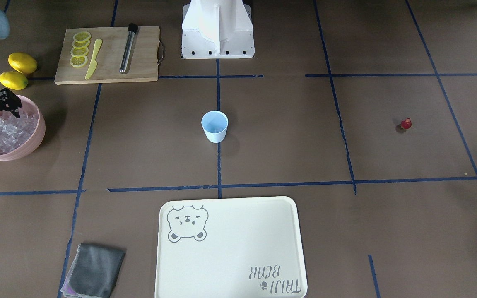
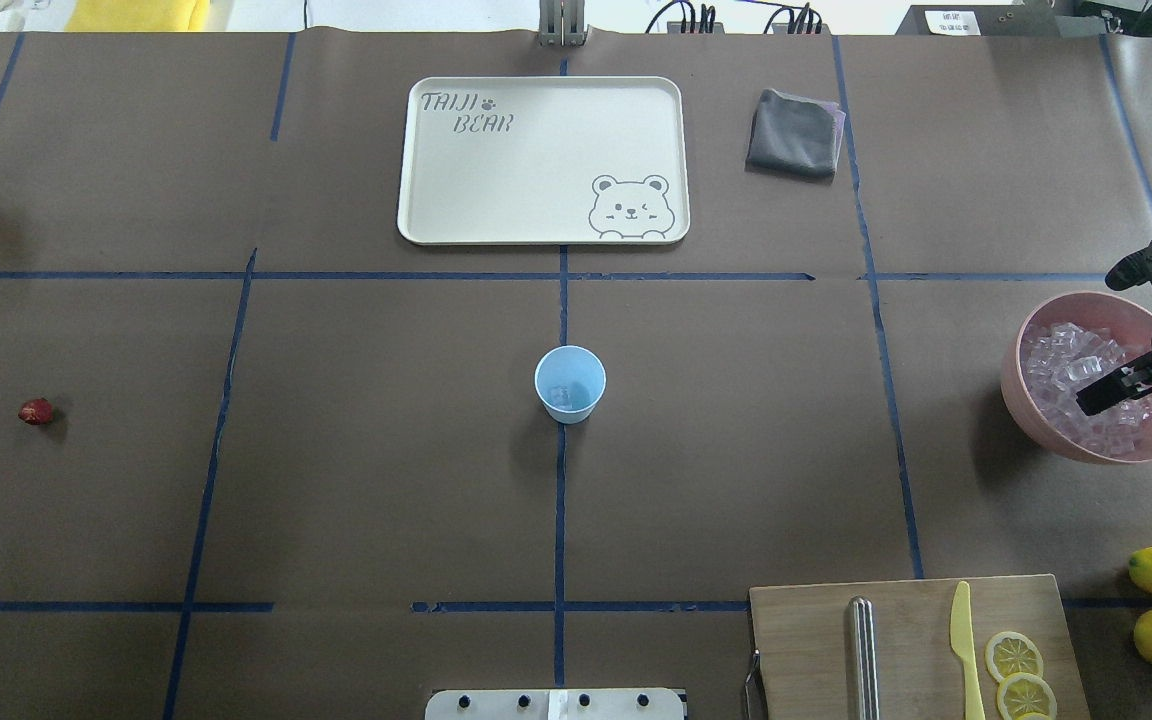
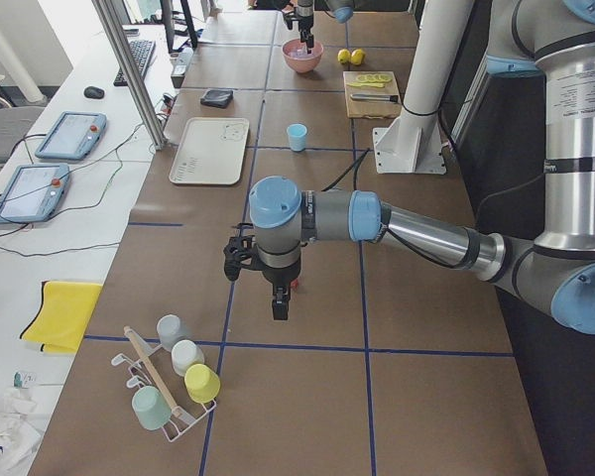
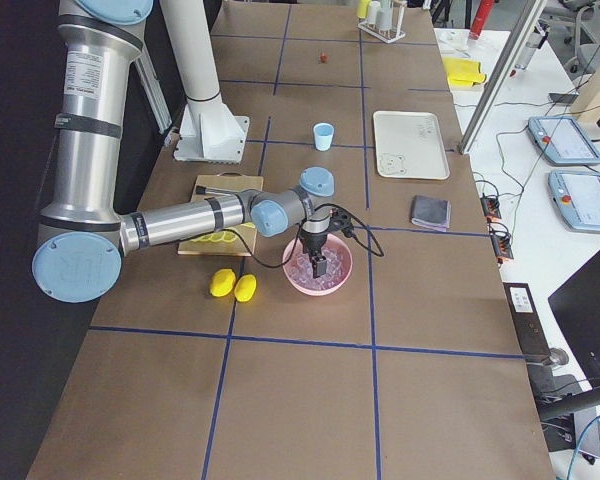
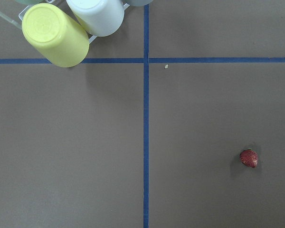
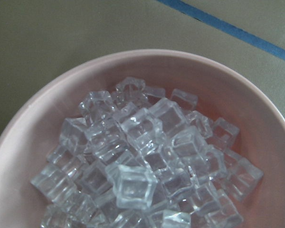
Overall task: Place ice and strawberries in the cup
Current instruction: 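Lower the right gripper into the bowl and grasp another ice cube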
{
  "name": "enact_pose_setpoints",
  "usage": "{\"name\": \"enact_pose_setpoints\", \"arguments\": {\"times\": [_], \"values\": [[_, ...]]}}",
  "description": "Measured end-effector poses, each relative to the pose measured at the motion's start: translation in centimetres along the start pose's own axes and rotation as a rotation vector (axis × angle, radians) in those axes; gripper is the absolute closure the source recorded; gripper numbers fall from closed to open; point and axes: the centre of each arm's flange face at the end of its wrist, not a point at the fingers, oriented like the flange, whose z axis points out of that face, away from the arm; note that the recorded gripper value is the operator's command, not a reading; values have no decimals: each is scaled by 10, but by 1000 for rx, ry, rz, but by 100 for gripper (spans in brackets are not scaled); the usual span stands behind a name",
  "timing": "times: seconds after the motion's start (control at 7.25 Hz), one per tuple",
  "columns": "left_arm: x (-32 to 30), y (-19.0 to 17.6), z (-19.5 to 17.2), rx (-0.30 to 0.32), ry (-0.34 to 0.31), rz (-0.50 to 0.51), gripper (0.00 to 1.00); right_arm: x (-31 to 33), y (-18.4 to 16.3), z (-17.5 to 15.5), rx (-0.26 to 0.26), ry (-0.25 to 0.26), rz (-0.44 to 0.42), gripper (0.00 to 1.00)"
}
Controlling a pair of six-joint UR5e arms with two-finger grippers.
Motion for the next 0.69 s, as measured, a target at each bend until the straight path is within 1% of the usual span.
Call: {"name": "enact_pose_setpoints", "arguments": {"times": [0.28, 0.55, 0.69], "values": [[1, 0, -1, 1, 1, 1, 0, 1, 0, 3, -6, 3, 1, 17], [0, 2, -1, 1, 1, 0, 0, 2, 1, 3, -7, 5, -4, 26], [0, 3, 0, 0, 1, 0, 0, 2, 2, 3, -7, 6, -6, 34]]}}
